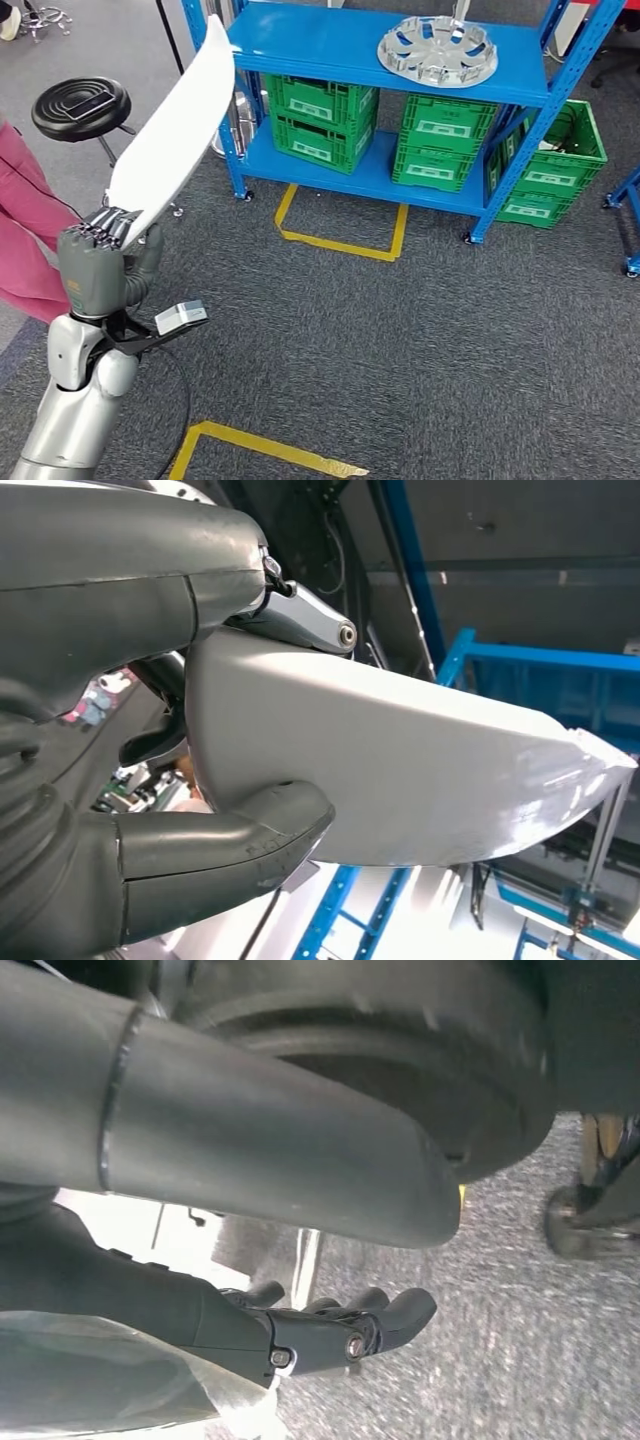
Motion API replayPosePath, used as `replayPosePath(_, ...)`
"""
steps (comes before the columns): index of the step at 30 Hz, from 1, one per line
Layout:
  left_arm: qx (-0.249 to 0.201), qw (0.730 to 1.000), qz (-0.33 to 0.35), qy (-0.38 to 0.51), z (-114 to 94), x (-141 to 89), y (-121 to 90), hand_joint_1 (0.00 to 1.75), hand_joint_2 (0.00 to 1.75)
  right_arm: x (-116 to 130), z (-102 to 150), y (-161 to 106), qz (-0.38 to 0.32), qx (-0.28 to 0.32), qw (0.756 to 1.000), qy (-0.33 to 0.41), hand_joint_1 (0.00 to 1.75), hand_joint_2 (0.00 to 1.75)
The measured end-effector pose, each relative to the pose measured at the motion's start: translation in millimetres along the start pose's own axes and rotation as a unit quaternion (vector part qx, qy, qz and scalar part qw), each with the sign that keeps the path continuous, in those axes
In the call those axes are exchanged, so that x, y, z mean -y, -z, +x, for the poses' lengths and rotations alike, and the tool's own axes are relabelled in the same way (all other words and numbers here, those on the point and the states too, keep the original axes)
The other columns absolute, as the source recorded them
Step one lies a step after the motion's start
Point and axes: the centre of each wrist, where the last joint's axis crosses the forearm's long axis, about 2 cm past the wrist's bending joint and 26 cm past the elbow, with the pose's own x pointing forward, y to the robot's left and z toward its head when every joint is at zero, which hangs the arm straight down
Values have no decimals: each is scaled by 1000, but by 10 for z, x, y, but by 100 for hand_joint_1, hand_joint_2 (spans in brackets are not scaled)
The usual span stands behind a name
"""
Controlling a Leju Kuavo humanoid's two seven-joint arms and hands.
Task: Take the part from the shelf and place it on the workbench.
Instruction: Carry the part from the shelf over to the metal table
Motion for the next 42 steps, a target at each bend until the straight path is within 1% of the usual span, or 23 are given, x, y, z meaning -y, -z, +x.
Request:
replayPosePath(6, -1, 1000, -1, 0, -5, -2, -10, 175, 175, 0, -10, 2, 0, 4, 1000, 2, 0, 0)
replayPosePath(20, -3, 1000, 9, 5, -57, -4, 80, 175, 175, -39, 9, -9, -10, 13, 1000, -2, 0, 0)
replayPosePath(30, -4, 1000, 4, -1, -46, 11, 44, 175, 175, -17, 8, -5, -12, 14, 1000, -5, 0, 0)
replayPosePath(42, -9, 1000, -4, 4, -104, 1, -28, 175, 175, 6, 2, 0, -11, 17, 1000, -6, 0, 0)
